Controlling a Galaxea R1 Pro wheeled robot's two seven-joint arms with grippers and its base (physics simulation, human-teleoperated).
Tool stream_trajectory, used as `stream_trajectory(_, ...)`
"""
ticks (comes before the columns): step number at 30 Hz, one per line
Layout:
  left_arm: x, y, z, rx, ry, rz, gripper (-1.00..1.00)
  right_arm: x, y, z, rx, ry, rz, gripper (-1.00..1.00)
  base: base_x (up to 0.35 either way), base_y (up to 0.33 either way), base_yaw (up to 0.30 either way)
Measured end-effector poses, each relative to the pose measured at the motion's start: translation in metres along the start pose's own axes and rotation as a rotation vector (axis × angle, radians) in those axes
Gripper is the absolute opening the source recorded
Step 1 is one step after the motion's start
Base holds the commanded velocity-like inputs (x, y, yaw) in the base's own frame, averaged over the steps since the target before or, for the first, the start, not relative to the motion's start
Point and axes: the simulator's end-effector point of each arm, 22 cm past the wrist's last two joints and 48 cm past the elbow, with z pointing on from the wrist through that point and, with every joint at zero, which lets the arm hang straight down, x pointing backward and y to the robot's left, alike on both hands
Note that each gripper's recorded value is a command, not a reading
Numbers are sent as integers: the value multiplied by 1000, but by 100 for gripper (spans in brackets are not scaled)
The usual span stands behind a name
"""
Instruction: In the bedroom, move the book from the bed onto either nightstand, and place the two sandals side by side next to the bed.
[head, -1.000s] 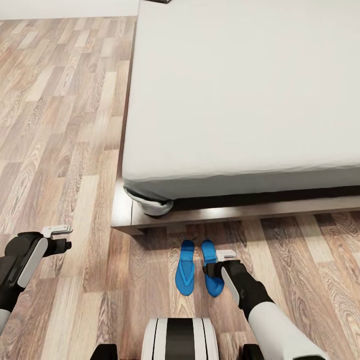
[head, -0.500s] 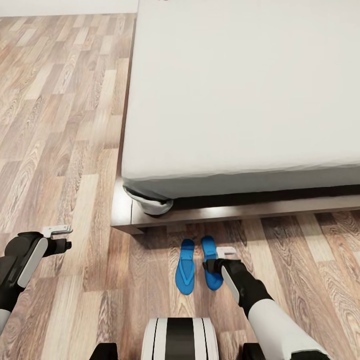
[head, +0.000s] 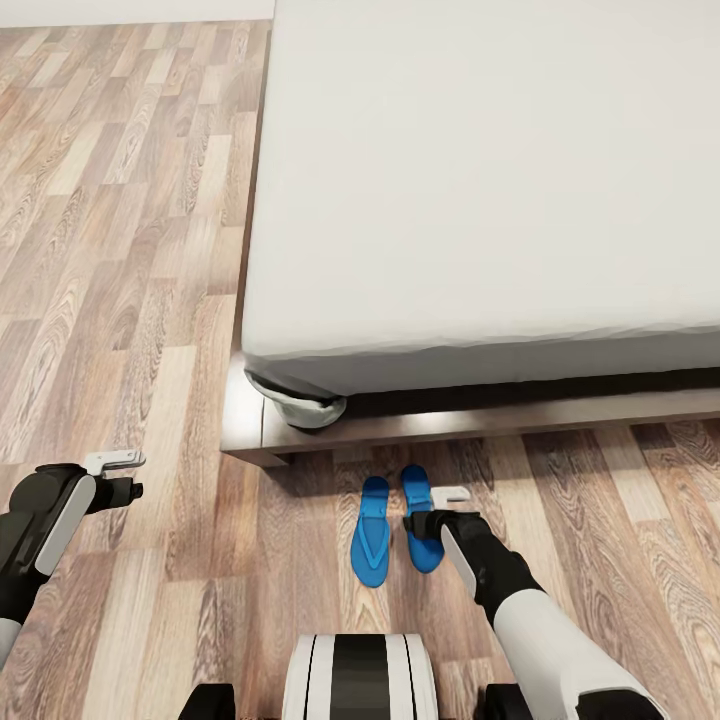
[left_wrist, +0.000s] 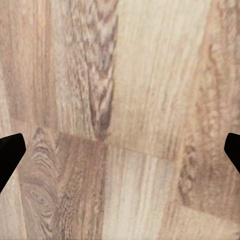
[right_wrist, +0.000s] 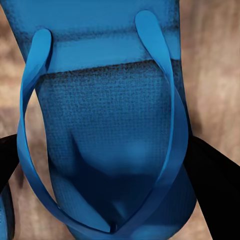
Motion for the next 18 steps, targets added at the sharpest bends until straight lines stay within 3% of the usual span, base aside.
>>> stream_trajectory(18,3,-1,4,-1,8,3,100,12,1,5,-2,29,3,-100,0,0,0)
